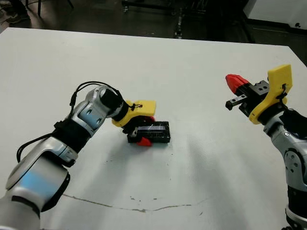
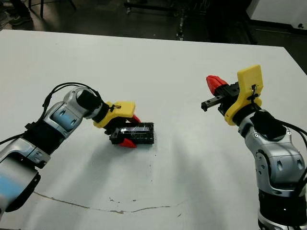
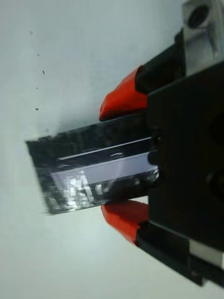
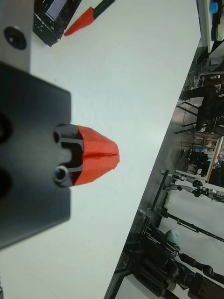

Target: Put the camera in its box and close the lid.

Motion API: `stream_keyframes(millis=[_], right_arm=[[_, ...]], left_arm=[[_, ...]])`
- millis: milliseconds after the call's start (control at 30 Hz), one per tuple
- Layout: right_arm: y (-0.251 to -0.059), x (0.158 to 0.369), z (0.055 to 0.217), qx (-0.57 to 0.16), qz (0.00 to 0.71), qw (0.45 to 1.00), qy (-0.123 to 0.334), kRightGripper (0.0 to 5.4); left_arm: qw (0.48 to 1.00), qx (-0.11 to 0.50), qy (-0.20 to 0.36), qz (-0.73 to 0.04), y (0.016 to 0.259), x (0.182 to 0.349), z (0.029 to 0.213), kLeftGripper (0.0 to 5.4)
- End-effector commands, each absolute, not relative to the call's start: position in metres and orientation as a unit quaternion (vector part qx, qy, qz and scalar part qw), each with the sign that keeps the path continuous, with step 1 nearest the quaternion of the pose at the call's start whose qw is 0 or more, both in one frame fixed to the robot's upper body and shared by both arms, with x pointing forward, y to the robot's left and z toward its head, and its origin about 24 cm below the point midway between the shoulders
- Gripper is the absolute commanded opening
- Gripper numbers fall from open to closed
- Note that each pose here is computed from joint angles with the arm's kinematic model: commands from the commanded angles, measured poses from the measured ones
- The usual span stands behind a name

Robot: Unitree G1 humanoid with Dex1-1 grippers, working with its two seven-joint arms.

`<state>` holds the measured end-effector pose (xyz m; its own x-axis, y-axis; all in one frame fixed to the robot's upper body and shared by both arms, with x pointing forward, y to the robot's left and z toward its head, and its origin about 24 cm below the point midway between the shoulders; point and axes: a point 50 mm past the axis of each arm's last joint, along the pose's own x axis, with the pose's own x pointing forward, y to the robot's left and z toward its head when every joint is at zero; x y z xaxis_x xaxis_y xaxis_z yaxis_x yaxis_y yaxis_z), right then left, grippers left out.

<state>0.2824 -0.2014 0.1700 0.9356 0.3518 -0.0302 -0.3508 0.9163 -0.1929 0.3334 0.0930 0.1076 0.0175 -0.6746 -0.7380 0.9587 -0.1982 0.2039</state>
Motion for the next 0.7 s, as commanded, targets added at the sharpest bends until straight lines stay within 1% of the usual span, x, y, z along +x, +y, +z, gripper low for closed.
stream_keyframes(millis=[33,167,333,433,533,600,700], right_arm=[[-0.206,0.282,0.171,-0.103,0.173,0.979,0.002,0.0],[-0.206,0.282,0.171,-0.105,0.175,0.979,0.001,0.0],[-0.205,0.282,0.171,-0.099,0.175,0.98,0.001,0.0],[-0.205,0.282,0.171,-0.101,0.175,0.979,0.002,0.0],[-0.205,0.282,0.17,-0.103,0.176,0.979,0.001,0.0],[-0.206,0.282,0.17,-0.102,0.176,0.979,0.002,0.0],[-0.206,0.282,0.17,-0.101,0.178,0.979,0.0,0.0]], left_arm=[[0.595,0.392,0.217,-0.667,0.102,0.323,0.073,4.88],[0.597,0.398,0.213,-0.664,0.106,0.323,0.072,5.39],[0.61,0.365,0.227,-0.666,0.111,0.323,0.071,5.39],[0.618,0.356,0.217,-0.666,0.115,0.324,0.076,5.39],[0.643,0.328,0.2,-0.662,0.12,0.325,0.089,5.39],[0.658,0.305,0.189,-0.662,0.124,0.327,0.102,5.39],[0.669,0.291,0.169,-0.663,0.13,0.328,0.121,5.39]])
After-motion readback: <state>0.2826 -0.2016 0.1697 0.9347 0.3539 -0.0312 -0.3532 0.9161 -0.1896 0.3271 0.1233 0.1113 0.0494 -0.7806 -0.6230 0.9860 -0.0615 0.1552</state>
